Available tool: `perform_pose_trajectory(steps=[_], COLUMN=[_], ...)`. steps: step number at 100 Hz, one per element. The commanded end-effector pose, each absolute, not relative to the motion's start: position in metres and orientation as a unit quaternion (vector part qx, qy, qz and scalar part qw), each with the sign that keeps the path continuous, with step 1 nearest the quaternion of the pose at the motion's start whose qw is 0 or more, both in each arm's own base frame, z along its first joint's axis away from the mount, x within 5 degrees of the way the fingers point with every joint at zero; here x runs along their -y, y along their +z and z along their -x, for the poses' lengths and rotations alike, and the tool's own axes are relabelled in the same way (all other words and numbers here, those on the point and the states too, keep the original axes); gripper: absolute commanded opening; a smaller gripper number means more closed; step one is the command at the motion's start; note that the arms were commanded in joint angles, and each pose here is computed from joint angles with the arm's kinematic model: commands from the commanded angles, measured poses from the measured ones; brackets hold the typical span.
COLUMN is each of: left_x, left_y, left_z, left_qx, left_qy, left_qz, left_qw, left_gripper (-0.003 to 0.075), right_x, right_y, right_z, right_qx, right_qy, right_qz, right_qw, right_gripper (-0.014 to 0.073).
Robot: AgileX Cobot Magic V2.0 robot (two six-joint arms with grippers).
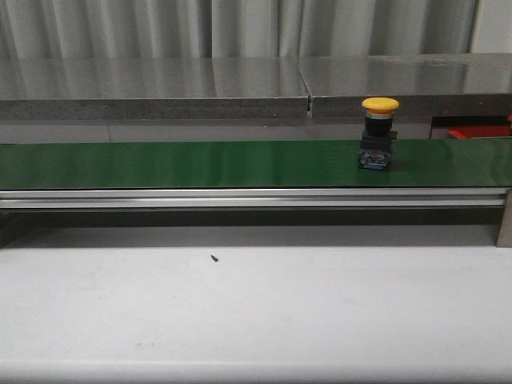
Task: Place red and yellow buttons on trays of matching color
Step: 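Return the open right gripper above the belt's end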
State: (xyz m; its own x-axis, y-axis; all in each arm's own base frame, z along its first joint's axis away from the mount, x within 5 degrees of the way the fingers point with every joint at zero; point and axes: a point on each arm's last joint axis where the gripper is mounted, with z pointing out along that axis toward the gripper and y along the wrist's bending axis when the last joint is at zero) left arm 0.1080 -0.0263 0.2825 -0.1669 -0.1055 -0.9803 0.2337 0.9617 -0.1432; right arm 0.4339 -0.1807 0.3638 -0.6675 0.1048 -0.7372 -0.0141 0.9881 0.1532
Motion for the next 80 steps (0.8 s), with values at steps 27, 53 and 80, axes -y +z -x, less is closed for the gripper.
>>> perform_pose_trajectory(steps=[27, 53, 80], left_x=[0.024, 0.024, 0.024], left_y=[0.294, 0.294, 0.294], left_z=[-0.109, -0.109, -0.109], left_qx=[-0.736, -0.736, -0.736], left_qy=[-0.128, -0.128, -0.128], left_qz=[-0.026, -0.026, -0.026], left_qw=[0.665, 0.665, 0.665], left_gripper=[-0.0019, -0.0019, -0.0019], right_x=[0.124, 0.090, 0.072], right_y=[0.447, 0.429, 0.366], right_z=[-0.367, -0.325, -0.292], right_qx=[-0.885, -0.884, -0.904], right_qy=[0.070, 0.059, 0.056], right_qz=[0.032, 0.043, 0.046], right_qw=[0.459, 0.462, 0.421], right_gripper=[0.0643, 0.0643, 0.0643])
